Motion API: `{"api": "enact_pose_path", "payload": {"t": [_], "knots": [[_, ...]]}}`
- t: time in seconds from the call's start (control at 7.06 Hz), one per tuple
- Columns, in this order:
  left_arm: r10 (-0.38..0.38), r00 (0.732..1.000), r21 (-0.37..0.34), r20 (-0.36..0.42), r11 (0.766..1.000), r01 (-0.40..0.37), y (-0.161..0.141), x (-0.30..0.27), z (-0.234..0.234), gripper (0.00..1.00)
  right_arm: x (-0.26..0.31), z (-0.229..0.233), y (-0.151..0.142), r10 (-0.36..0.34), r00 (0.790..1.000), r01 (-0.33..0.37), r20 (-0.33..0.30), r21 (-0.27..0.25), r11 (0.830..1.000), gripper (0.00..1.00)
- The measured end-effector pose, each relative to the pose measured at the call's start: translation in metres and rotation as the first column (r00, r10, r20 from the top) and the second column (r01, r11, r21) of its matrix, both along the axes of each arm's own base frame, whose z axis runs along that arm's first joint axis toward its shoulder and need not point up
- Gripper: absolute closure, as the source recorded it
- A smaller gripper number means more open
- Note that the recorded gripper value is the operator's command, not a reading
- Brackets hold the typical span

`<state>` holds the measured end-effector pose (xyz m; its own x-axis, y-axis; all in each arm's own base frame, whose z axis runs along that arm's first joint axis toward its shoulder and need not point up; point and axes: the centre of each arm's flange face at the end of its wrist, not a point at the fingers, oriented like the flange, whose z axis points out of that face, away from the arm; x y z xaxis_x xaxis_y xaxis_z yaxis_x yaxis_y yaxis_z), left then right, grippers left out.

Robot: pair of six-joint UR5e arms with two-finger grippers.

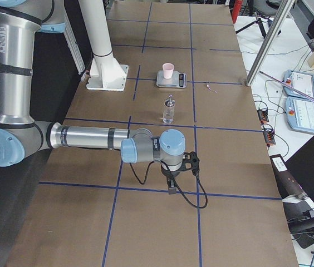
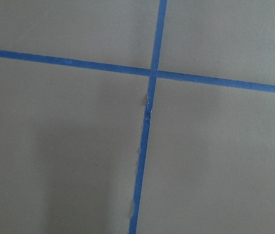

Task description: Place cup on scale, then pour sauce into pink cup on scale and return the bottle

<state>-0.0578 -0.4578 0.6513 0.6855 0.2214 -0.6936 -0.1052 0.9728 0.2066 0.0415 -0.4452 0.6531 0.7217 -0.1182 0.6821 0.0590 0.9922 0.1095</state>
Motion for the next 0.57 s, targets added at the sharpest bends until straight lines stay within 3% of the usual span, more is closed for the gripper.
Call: {"api": "enact_pose_path", "payload": {"t": [0.57], "knots": [[-0.001, 1.0, -0.005, 0.0, 1.0, 0.001, 0.0016, -0.0002, 0.0022, 0.0, -0.0005, 0.0033, 0.001, -0.001, 1.0, 0.001, 0.002, -0.007, 1.0, 0.0]]}}
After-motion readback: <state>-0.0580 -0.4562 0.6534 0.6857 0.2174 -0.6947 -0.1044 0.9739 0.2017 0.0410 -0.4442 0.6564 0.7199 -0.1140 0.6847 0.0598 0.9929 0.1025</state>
